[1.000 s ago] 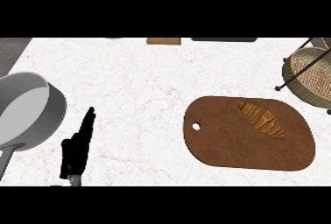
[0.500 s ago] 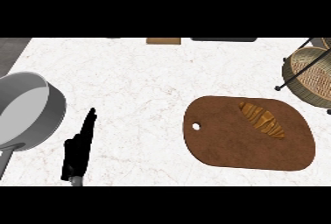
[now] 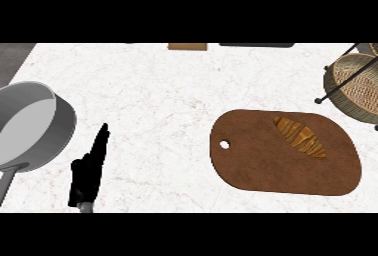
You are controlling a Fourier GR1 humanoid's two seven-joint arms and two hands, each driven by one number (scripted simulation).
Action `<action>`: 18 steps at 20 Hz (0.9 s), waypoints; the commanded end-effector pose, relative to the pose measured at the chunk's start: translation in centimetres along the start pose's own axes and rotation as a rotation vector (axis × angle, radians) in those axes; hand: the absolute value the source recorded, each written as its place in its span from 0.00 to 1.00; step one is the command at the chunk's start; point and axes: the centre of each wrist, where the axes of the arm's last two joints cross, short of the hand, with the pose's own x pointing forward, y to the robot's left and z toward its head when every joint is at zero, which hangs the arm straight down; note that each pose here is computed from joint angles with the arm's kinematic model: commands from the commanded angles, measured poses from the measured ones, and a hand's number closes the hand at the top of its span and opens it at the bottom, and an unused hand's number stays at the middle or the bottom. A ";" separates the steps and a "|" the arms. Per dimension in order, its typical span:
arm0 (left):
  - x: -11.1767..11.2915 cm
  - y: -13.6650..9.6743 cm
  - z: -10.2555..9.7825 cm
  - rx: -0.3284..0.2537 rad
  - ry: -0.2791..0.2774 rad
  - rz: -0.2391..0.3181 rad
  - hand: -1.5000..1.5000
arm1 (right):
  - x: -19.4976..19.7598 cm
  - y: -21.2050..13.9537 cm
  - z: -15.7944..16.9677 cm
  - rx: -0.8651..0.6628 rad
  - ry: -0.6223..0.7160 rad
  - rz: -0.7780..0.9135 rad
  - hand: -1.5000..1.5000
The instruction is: Pick the squash from the cutting board and place it in the tiered basket
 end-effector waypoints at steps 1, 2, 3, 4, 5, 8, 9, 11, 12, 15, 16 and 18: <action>-0.8 0.0 0.5 -0.013 0.044 -0.002 0.50 | -0.8 3.0 -0.5 0.051 0.033 -0.171 0.00; 0.3 -0.2 -0.1 -0.009 0.036 -0.004 0.50 | 0.7 2.1 -0.9 0.038 0.027 -0.233 0.00; -0.4 0.0 0.1 -0.020 0.055 0.000 0.50 | -1.2 1.9 -0.4 0.037 0.011 -0.272 0.00; -0.9 1.5 -0.5 0.007 0.042 0.003 0.50 | -1.4 2.1 -0.4 0.000 -0.001 -0.294 0.00; -0.7 -0.2 0.7 -0.003 0.053 0.007 0.50 | -1.6 2.0 -0.3 0.012 -0.021 -0.353 0.00; -0.3 0.3 -0.5 0.010 0.035 0.008 0.50 | -1.3 0.8 -0.3 -0.022 -0.030 -0.459 0.00; -1.4 -0.6 1.6 0.005 0.047 0.011 0.50 | -1.6 -1.2 0.0 -0.064 -0.054 -0.494 0.00; -1.2 -0.7 1.1 -0.007 0.032 -0.002 0.50 | -1.9 -2.3 0.3 -0.185 -0.072 -0.502 0.00; -1.8 -0.7 0.1 0.014 0.049 -0.001 0.50 | -1.6 -2.8 0.4 -0.239 -0.076 -0.526 0.00; -1.4 0.6 0.6 0.015 0.053 0.015 0.50 | -3.8 -6.2 2.0 -0.394 -0.011 -0.509 0.00; -1.5 0.4 0.5 0.009 0.058 0.004 0.50 | -4.1 -7.2 2.4 -0.455 0.014 -0.501 0.00; -1.3 1.4 0.8 0.029 0.056 0.004 0.50 | -4.8 -11.6 4.3 -0.497 0.066 -0.528 0.00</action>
